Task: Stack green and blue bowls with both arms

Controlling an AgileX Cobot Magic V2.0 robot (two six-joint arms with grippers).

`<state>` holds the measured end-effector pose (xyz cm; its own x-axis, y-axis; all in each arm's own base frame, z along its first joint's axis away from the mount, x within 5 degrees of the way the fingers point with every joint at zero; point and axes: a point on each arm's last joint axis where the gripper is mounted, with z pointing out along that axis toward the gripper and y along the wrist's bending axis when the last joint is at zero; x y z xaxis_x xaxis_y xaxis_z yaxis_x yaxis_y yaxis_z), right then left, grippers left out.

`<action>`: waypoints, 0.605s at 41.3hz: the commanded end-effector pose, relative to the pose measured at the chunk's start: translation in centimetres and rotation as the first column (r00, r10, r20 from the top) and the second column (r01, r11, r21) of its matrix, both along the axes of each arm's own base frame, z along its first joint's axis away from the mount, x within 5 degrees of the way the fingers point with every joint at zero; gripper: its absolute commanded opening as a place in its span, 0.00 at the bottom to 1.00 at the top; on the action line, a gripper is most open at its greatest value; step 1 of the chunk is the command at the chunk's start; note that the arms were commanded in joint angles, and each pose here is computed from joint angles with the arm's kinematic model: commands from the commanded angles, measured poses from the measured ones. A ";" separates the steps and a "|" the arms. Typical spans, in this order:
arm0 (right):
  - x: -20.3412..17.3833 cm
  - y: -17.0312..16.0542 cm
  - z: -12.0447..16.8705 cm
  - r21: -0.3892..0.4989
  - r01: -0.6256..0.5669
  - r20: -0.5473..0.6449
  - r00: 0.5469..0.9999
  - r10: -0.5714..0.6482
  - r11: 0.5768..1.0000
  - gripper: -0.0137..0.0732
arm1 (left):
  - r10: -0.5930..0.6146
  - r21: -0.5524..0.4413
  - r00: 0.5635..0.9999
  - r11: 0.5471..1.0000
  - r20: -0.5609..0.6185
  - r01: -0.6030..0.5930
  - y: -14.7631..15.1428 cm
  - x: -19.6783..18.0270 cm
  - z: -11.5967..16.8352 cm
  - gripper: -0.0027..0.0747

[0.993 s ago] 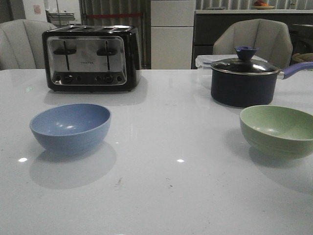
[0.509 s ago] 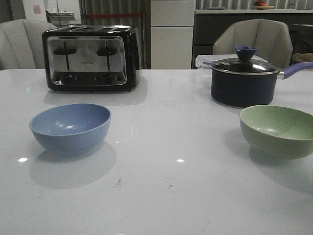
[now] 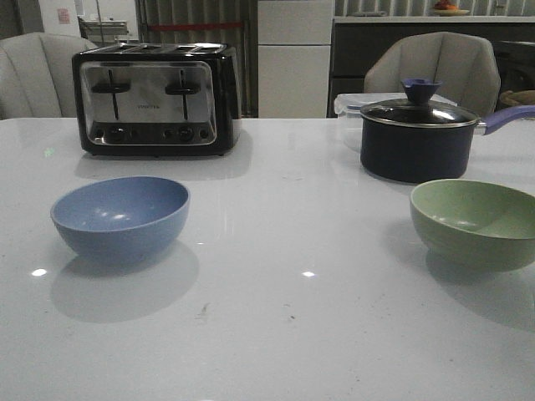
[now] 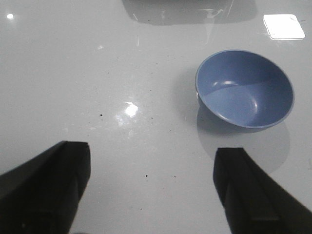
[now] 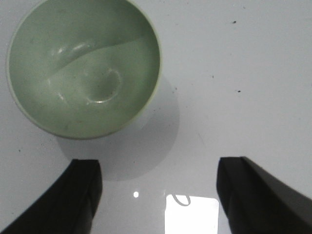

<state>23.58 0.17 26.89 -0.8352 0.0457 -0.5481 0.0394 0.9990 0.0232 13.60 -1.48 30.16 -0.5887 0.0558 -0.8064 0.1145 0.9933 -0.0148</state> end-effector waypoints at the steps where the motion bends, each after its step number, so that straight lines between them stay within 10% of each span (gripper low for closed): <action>1: 2.5 -0.1 1.3 0.000 0.005 0.025 1.000 -0.005 1.000 0.84 | 0.000 -0.013 0.994 1.000 0.107 0.001 -0.1 0.5 1.7 0.78; 25: 12.0 -0.1 -4.2 -0.024 -0.052 -0.234 0.971 0.045 0.998 0.84 | 0.000 -0.013 0.995 1.000 0.102 0.001 -0.1 0.5 1.7 0.78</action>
<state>34.65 0.31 21.17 -0.9596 0.0093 -0.2812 0.0098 1.0000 -0.0005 13.60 -1.48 30.16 -0.5887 0.0558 -0.8064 0.1145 0.9933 -0.0148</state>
